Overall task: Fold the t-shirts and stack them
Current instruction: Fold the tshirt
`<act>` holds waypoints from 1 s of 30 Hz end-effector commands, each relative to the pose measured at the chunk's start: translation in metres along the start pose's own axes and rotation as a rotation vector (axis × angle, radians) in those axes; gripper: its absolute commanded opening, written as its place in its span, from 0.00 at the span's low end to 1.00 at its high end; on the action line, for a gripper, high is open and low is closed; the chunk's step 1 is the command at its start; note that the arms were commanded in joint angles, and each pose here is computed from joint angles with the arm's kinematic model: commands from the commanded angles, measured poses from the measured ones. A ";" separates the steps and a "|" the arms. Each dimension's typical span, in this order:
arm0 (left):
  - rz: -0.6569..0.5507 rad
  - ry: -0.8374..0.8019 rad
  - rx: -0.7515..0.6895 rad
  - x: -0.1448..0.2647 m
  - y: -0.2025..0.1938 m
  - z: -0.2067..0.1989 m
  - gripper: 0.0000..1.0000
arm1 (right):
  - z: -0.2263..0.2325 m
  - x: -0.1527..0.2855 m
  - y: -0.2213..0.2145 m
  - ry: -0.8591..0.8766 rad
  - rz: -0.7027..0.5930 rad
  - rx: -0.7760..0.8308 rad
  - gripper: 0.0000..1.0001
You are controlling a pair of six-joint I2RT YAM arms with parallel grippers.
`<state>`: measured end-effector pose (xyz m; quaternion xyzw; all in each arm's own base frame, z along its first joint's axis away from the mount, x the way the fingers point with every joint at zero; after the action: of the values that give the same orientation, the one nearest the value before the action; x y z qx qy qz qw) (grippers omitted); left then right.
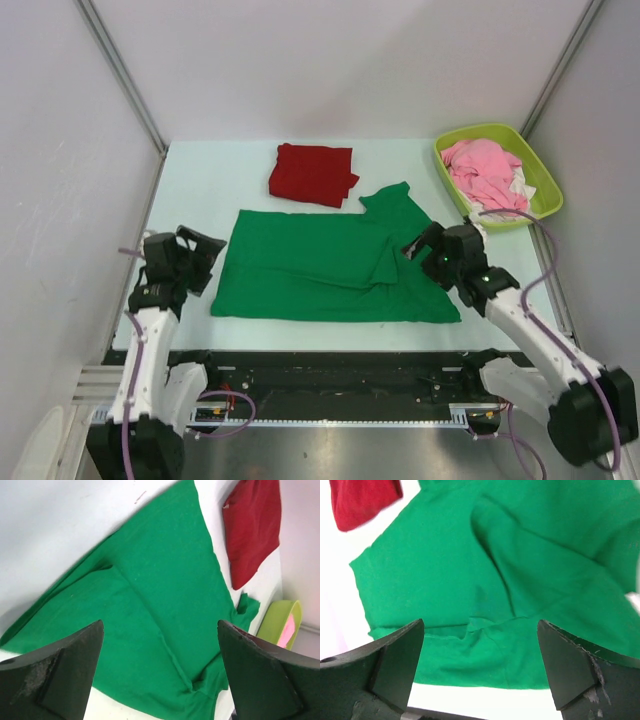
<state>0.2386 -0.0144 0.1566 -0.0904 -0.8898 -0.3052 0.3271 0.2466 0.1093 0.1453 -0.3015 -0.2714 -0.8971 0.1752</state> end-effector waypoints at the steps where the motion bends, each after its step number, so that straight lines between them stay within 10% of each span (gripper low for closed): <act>1: 0.048 -0.145 -0.164 -0.019 0.015 -0.043 1.00 | 0.053 -0.025 -0.032 0.211 0.221 0.047 1.00; 30: 0.148 -0.118 -0.194 -0.065 0.004 -0.035 1.00 | 0.011 -0.052 -0.064 0.033 0.282 0.017 0.99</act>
<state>0.3044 -0.0268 0.1327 -0.1975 -0.8630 -0.3466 0.3100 0.2654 0.1792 0.0986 -0.3178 -0.2237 -0.8664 0.3135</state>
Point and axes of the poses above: each gripper's point midway between its finger pads, its own x axis back along the fingers, its own z axis along the line the jaws close on, y = z × x, the point moved 2 cm from there along x, back along the fingers, and after that the axes turned 11 degrees about -x, right-handed, at the moved point
